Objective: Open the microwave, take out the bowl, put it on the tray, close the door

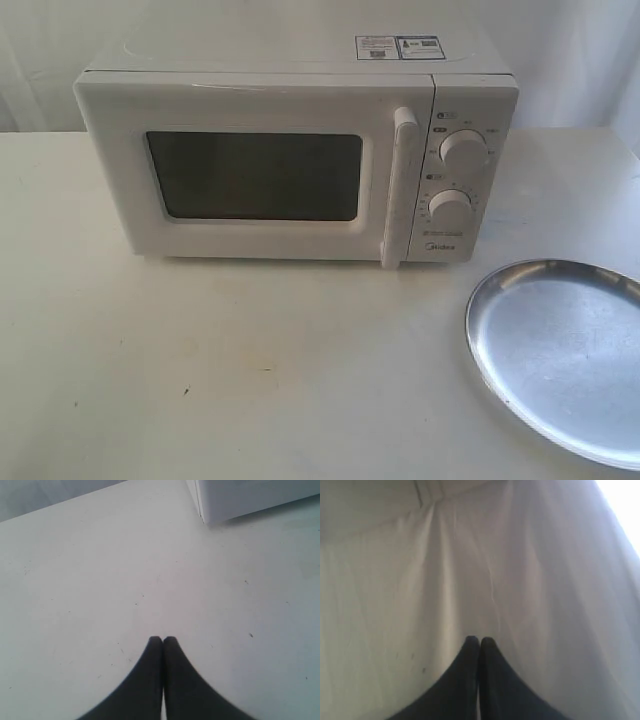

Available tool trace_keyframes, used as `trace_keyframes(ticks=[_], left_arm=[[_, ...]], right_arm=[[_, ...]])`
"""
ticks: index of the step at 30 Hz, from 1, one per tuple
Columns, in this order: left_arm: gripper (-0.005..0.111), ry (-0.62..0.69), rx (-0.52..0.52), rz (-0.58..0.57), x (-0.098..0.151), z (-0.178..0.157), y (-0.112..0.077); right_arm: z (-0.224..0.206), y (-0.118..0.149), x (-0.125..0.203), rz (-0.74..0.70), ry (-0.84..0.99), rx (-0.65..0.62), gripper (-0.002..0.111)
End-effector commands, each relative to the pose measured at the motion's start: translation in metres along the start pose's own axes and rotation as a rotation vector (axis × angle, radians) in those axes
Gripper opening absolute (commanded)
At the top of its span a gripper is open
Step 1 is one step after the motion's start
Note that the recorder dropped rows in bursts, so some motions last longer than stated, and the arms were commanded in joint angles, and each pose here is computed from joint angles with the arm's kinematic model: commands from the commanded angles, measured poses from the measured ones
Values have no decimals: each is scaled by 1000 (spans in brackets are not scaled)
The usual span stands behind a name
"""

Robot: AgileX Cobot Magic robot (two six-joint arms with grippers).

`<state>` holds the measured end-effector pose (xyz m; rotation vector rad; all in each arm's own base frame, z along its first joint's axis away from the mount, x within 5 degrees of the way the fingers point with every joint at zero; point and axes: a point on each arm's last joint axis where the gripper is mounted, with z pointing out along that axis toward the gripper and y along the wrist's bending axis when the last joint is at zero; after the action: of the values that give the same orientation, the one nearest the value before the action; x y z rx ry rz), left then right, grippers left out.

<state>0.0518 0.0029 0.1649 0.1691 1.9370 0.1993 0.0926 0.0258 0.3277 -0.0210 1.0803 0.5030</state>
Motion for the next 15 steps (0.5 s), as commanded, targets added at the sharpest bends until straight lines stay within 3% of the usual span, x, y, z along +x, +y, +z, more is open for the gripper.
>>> trace_keyframes(ticks=[1,4,6,10,15], left_arm=[[0,-9,3,-4,-1,-1,0],[0,-9,3,-4,-1,-1,0],[0,-9,3,-4,-1,-1,0],[0,-9,3,-4,-1,-1,0],[0,-9,3,-4,-1,-1,0]], right_arm=[[38,21,40,-150,236,-411,0],[46,31,77,-155,300,-748,0],[50,26,101,-181,372,-811,0],[60,2,150,-212,555,-710,0],[72,-23,178,-61,578,-449,0]])
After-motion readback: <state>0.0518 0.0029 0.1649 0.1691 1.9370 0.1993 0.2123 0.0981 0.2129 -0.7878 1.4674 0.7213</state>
